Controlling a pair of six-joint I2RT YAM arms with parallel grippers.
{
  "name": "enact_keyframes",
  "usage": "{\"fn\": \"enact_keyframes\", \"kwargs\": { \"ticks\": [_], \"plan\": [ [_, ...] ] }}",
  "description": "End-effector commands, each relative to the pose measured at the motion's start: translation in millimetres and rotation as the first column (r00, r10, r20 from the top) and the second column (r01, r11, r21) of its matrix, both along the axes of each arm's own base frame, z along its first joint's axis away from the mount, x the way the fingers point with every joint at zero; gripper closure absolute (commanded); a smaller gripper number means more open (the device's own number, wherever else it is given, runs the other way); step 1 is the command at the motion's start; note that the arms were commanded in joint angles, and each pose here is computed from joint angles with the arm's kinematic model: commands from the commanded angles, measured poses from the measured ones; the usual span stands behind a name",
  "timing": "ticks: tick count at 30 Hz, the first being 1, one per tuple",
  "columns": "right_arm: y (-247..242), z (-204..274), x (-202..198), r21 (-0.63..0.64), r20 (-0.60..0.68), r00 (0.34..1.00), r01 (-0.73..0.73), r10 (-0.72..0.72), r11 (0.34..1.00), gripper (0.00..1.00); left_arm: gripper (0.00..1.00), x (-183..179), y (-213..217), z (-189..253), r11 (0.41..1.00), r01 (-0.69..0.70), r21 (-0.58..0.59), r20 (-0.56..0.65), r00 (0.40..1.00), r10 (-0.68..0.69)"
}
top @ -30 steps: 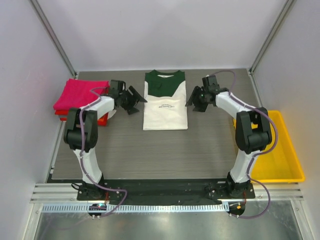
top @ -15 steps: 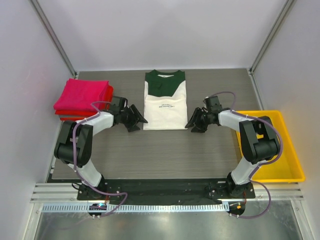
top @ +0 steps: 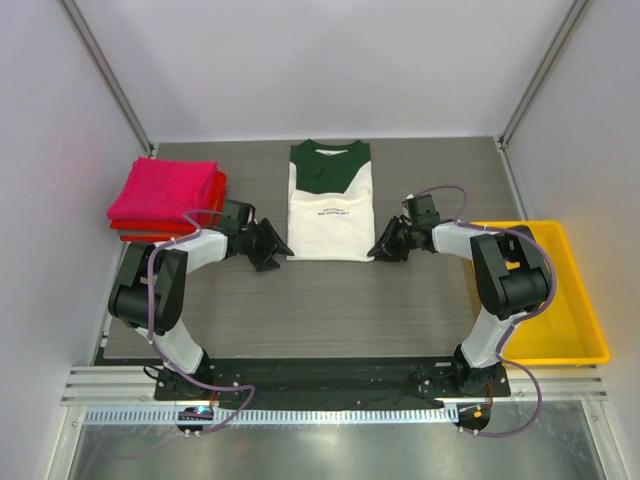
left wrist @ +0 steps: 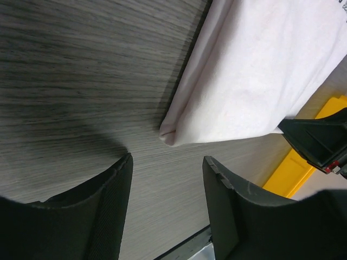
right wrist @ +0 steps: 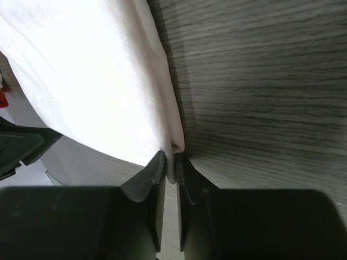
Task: Fold and stack the t-shirts
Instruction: Fold the tshirt
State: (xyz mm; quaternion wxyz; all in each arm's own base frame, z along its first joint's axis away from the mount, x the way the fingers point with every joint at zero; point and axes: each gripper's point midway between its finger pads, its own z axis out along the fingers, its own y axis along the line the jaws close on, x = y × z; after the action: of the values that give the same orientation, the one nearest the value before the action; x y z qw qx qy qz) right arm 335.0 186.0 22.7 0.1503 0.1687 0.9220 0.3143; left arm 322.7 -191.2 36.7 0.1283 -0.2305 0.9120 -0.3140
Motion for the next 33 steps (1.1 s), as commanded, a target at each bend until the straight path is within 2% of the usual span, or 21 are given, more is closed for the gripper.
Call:
{"fn": "enact_keyframes", "kwargs": {
  "ticks": [1, 2, 5, 21, 25, 28, 29, 33],
  "plan": [
    [3, 1, 5, 0.009, 0.021, 1.0, 0.007, -0.008, 1.0, 0.83, 0.45, 2, -4, 7, 0.999, 0.023, -0.028, 0.043, 0.999, -0.022],
    [2, 1, 4, 0.01, 0.02, 1.0, 0.01, -0.01, 1.0, 0.88, 0.45, 1, -3, 5, 0.999, 0.019, -0.026, 0.037, 0.999, -0.018],
    [2, -1, 3, 0.007, 0.015, 1.0, 0.009, -0.01, 1.0, 0.96, 0.5, -1, -4, 0, 0.999, 0.022, -0.028, 0.026, 0.999, -0.021],
    [5, 0, 3, 0.021, 0.014, 1.0, -0.003, 0.003, 1.0, 0.99, 0.62, 14, 2, -27, 0.999, -0.032, 0.024, -0.003, 0.999, 0.032],
    [5, 1, 3, 0.024, 0.016, 1.0, 0.0, 0.0, 1.0, 0.99, 0.71, 14, 6, -36, 0.998, -0.045, 0.046, -0.01, 0.999, 0.045],
    [6, 3, 3, 0.028, 0.017, 1.0, 0.001, -0.001, 1.0, 0.99, 0.89, 13, 3, -38, 0.998, -0.05, 0.03, -0.005, 0.999, 0.05],
    [6, 3, 3, 0.03, 0.018, 1.0, 0.0, 0.0, 1.0, 0.99, 1.0, 15, 2, -38, 0.998, -0.052, 0.019, 0.006, 0.999, 0.051],
    [7, 12, 2, 0.044, 0.032, 0.999, -0.007, 0.005, 0.999, 0.99, 1.0, 12, 1, -27, 0.999, -0.051, -0.003, 0.023, 0.998, 0.051]
  ]
}}
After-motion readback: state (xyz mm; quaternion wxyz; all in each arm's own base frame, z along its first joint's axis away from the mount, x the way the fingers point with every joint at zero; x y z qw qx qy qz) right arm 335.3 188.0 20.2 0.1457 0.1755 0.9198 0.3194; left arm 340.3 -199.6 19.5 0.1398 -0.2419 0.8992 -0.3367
